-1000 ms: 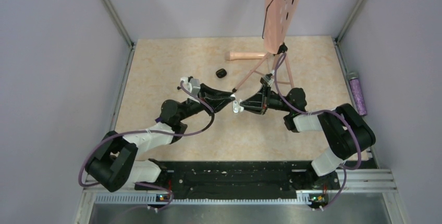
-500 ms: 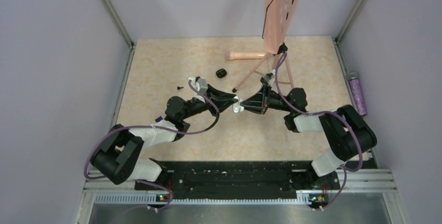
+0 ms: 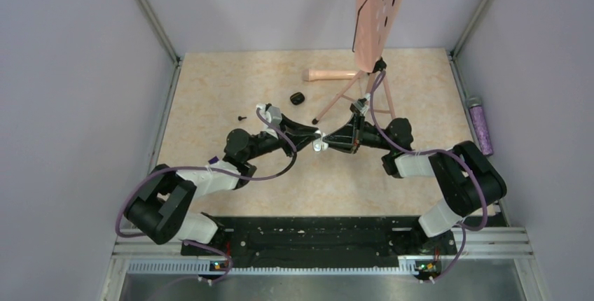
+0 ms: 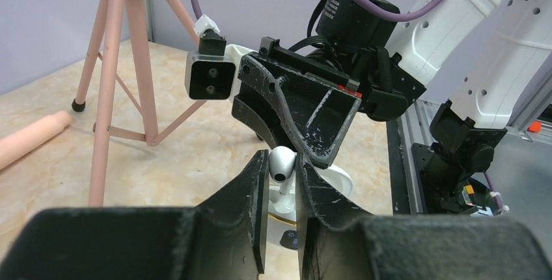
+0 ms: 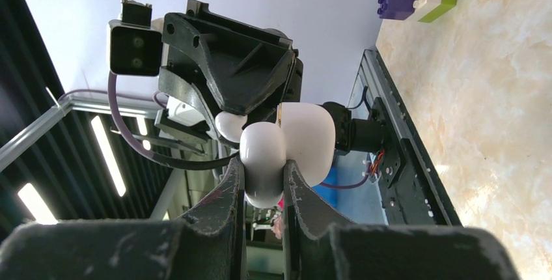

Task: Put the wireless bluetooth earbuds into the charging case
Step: Insert the left earbud into the left side groove of the charging case.

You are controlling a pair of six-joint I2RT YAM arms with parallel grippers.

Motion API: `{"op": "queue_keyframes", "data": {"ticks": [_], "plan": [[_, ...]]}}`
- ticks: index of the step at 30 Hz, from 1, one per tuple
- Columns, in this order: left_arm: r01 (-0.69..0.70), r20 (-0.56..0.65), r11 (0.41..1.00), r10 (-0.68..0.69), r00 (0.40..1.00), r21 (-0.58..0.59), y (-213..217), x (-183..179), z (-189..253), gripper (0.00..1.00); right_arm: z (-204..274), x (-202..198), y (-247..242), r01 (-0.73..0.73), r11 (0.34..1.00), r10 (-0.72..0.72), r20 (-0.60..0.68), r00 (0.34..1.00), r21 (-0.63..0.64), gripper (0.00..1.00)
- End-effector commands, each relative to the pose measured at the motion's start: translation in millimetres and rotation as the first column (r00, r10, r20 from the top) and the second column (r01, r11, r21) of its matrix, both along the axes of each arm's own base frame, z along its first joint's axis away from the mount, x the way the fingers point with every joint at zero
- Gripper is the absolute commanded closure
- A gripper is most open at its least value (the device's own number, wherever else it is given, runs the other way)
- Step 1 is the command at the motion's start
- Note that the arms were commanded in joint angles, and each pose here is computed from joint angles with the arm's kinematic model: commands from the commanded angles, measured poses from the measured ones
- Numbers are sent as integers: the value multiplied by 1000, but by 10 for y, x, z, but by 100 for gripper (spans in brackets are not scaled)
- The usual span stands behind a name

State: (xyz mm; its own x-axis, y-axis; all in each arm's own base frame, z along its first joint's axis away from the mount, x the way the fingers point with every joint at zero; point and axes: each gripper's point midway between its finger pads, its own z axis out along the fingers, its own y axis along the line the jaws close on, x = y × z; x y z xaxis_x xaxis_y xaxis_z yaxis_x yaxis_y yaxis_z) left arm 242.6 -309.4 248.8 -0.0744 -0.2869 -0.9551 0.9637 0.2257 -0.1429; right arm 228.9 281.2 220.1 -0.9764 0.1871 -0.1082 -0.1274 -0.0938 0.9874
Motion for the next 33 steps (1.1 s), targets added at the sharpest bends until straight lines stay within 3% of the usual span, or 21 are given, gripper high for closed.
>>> {"op": "queue_keyframes", "data": {"ticks": [1,33], "plan": [[-10,53,1000,11,999,-20,-13,28,97,98,261,-30,-40,6,999,-11,105,994,51,100],[-19,30,1000,19,999,-15,40,-29,15,100,344,-18,-72,17,991,-27,72,997,130,100]]}}
